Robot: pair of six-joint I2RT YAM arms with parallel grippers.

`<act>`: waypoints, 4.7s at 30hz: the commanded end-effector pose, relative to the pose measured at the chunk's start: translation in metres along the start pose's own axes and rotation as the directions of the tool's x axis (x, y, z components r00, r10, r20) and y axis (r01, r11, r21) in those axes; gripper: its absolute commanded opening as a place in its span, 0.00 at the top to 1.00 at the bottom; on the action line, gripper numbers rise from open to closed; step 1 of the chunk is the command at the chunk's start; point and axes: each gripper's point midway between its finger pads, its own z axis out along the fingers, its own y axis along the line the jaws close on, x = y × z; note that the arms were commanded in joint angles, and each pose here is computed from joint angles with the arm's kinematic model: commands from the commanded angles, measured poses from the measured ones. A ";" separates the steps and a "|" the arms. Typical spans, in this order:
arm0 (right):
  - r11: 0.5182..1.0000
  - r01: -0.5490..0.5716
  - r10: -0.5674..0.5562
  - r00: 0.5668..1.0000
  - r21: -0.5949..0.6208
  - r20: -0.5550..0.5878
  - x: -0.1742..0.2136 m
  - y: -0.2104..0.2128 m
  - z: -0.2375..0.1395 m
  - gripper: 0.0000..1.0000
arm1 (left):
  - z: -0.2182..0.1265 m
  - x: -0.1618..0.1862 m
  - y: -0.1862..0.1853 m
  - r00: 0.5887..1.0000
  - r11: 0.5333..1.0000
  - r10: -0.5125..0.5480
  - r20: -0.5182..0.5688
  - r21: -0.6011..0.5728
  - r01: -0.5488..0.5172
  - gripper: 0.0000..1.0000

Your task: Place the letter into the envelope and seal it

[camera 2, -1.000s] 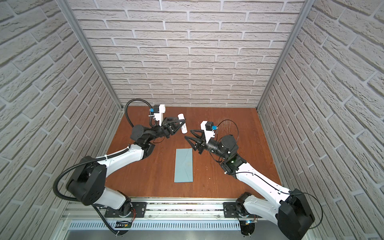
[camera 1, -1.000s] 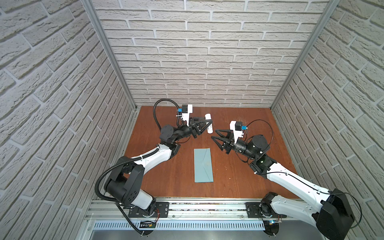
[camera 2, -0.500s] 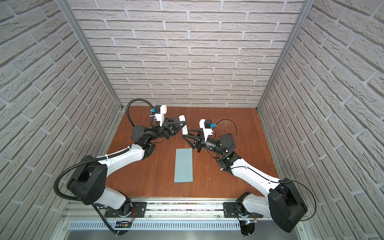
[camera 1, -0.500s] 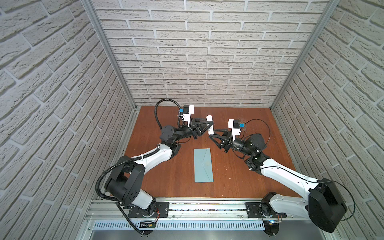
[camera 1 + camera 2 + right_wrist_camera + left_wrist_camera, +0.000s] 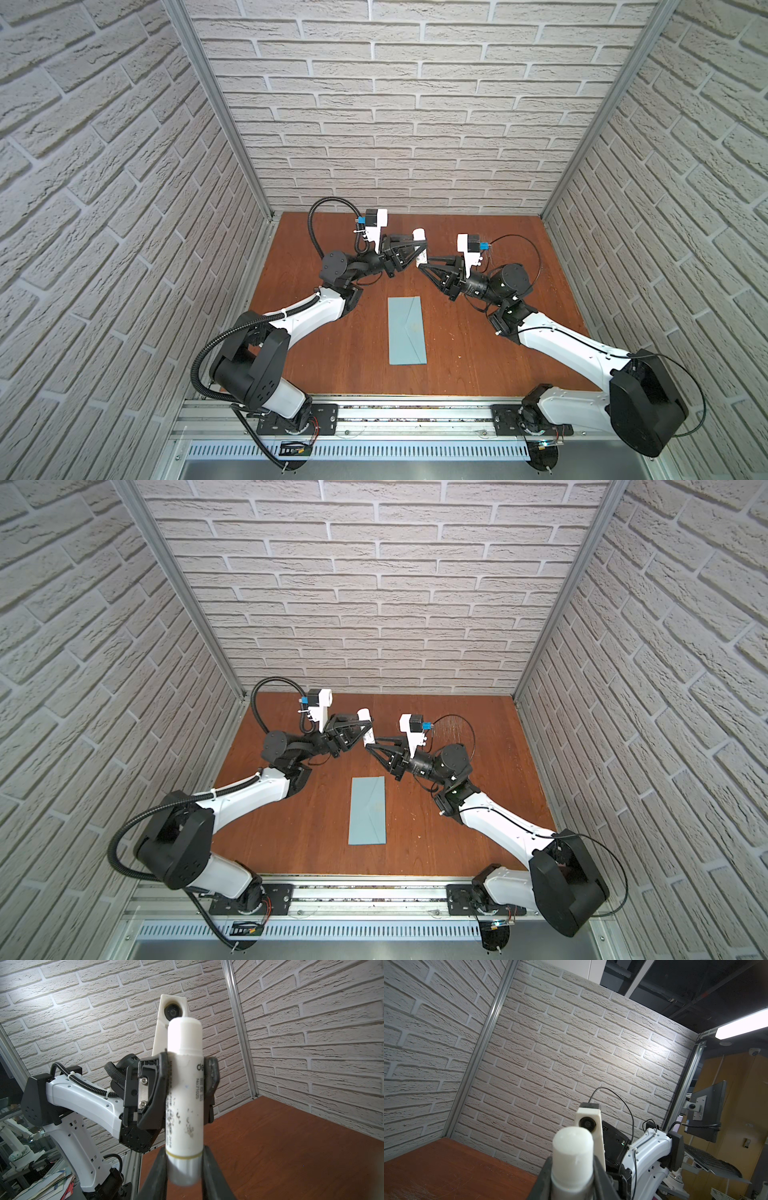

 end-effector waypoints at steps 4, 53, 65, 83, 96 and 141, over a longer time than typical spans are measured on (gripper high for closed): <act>0.994 0.108 -0.106 0.991 -0.028 0.083 -0.031 0.030 -0.003 0.94 | 0.004 -0.007 0.004 0.995 0.995 0.087 0.043 -0.056 -0.085 1.00; 0.687 0.496 -0.461 0.862 0.531 -0.209 -0.005 0.035 -0.028 0.54 | 0.016 0.002 0.017 0.962 0.892 0.270 -0.029 -0.368 -0.261 1.00; 0.920 0.260 -0.243 0.966 0.293 -0.093 -0.013 0.021 -0.030 0.55 | 0.006 -0.025 -0.019 0.988 0.989 0.139 0.074 -0.051 -0.135 1.00; 0.995 0.096 -0.096 0.995 0.041 -0.013 -0.016 0.025 -0.005 0.54 | 0.011 -0.017 -0.029 0.996 0.994 0.075 0.056 0.079 -0.080 1.00; 0.995 0.100 -0.100 0.995 -0.001 -0.016 -0.019 0.031 -0.002 0.79 | 0.014 -0.010 -0.015 0.998 0.997 0.047 0.052 0.055 -0.050 1.00; 0.459 0.434 -0.446 0.867 0.775 -0.222 -0.021 0.032 -0.021 0.77 | 0.033 0.052 0.041 0.962 0.842 0.263 -0.070 -0.471 -0.264 1.00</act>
